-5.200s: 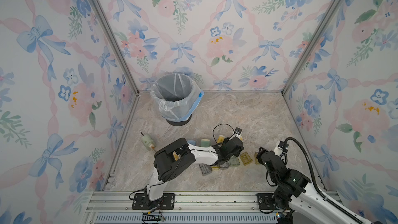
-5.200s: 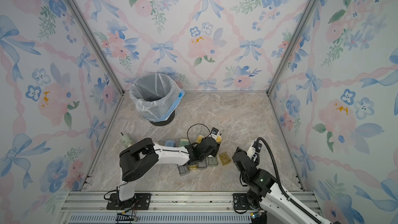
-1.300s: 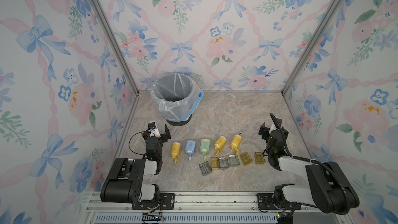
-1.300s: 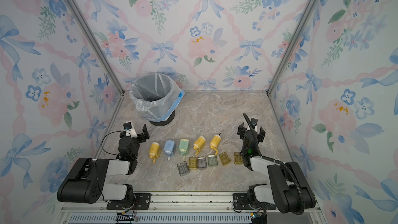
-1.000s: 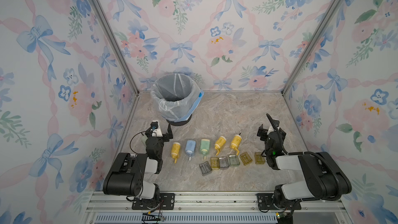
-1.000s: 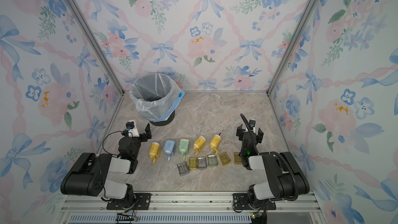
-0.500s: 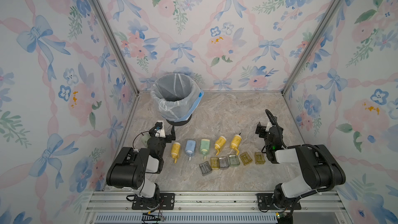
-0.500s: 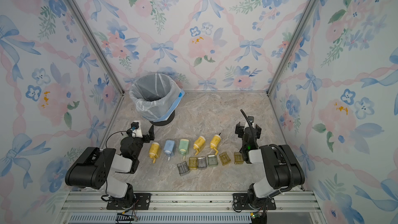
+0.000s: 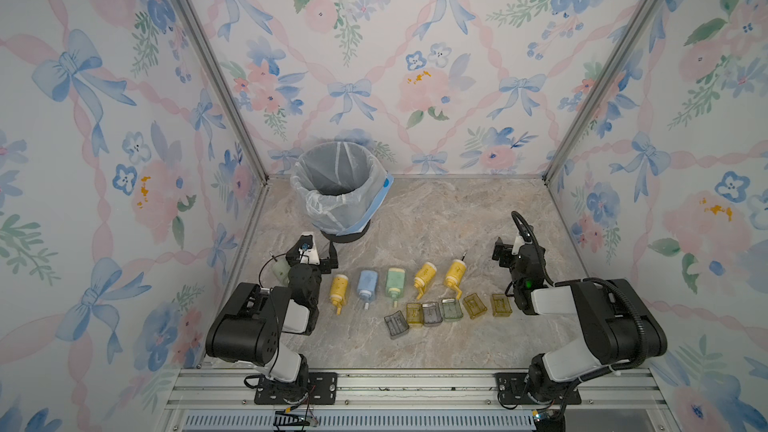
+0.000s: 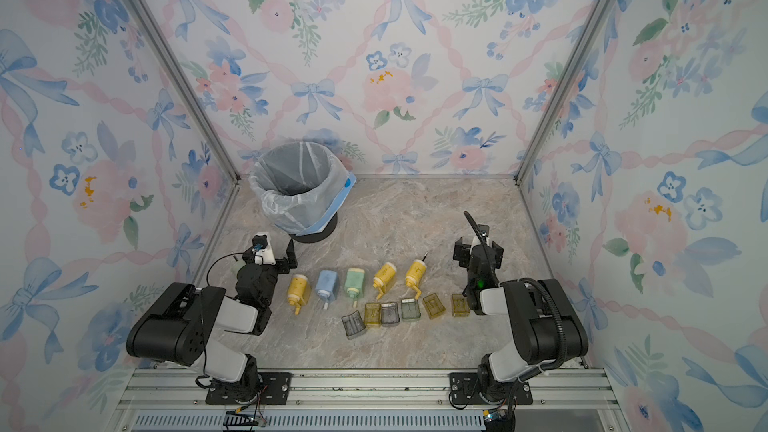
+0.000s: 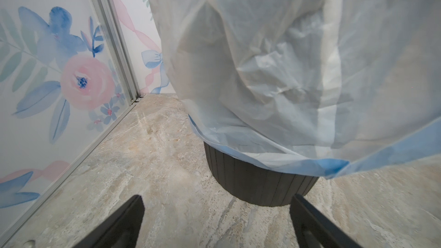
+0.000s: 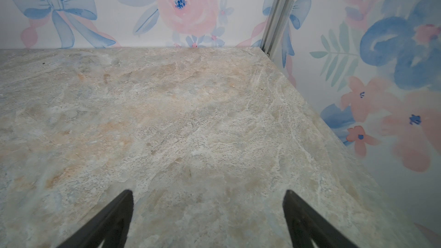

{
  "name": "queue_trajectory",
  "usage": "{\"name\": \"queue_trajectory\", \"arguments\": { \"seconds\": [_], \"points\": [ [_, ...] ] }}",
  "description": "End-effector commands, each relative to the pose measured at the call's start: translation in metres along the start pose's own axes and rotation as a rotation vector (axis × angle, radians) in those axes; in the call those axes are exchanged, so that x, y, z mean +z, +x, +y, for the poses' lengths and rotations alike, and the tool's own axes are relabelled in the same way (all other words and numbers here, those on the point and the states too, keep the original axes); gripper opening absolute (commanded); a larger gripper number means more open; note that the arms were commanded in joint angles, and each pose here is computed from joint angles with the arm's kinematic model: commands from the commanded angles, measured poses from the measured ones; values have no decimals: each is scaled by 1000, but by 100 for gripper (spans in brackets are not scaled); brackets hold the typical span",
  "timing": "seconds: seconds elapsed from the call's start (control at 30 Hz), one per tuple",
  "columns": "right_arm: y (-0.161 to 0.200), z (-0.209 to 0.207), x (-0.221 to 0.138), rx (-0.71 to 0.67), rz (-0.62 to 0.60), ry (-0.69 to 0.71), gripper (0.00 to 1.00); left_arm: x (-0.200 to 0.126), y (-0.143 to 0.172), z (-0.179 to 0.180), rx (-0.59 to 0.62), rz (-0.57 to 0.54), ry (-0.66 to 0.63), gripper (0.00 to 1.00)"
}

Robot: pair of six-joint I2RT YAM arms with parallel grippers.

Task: Take out the pencil sharpener tray and clean the shavings
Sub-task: Reset both arms

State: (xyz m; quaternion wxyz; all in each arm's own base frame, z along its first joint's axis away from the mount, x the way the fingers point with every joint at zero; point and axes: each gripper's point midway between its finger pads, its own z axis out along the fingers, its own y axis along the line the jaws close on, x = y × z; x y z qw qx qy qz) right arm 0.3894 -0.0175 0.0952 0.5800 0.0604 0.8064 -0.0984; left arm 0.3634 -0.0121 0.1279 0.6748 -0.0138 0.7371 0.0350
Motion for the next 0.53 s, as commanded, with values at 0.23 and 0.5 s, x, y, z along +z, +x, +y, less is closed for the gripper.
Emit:
{"name": "queue_trajectory", "arguments": {
  "seconds": [0.23, 0.5],
  "points": [
    [-7, 5, 1, 6, -13, -28, 97, 3, -1, 1, 14, 0, -14, 98],
    [-7, 5, 1, 8, -13, -31, 97, 3, -1, 1, 13, -1, -13, 98]
  ]
}}
